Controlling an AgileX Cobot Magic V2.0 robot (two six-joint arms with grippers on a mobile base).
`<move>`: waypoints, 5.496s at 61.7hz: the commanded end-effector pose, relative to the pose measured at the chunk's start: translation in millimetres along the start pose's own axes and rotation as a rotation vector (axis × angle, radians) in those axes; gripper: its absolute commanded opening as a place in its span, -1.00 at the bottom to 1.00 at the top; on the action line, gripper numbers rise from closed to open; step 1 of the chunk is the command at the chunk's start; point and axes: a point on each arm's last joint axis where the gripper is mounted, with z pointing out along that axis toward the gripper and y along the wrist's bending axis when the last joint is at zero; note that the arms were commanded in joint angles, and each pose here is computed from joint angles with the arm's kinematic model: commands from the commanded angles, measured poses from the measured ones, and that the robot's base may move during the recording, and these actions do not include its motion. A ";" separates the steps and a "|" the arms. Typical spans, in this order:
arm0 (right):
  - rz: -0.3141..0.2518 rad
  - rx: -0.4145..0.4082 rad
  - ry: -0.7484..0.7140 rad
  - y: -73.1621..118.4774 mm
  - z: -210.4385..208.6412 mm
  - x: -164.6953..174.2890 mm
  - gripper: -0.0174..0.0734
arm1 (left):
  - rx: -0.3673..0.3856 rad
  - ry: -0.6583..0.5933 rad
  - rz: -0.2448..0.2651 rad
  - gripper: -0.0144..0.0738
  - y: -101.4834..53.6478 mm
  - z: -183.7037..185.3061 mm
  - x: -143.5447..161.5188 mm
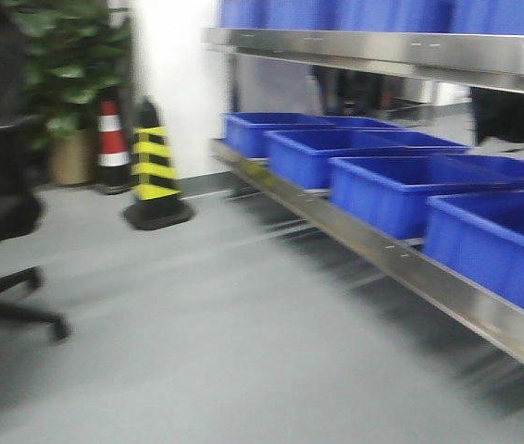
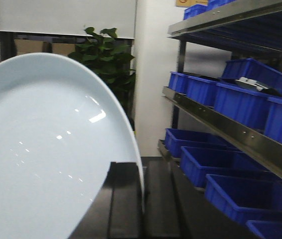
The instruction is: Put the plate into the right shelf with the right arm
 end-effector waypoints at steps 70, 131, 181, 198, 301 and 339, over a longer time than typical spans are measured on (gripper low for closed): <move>-0.010 -0.002 -0.120 0.3 -0.3 -18.2 -0.55 | -0.017 -0.084 -0.010 -0.78 1.5 -0.6 -5.1; -0.010 -0.002 -0.120 0.3 -0.3 -18.2 -0.55 | -0.017 -0.084 -0.010 -0.78 1.5 -0.6 -5.1; -0.008 0.001 -0.042 0.9 47.2 -84.3 -0.55 | -0.017 -0.084 -0.010 -0.78 1.5 -0.6 -5.1; -0.009 0.003 0.043 1.5 147.2 -121.5 -0.55 | -0.017 -0.084 -0.010 -0.78 1.5 -0.6 -5.1; -0.008 0.007 0.296 1.2 205.1 -95.3 -0.32 | -0.017 -0.084 -0.010 -0.78 1.5 -0.6 -5.1; -0.008 0.004 0.105 -0.1 6.7 -24.5 -0.55 | -0.017 -0.084 -0.010 -0.78 1.5 -0.6 -5.1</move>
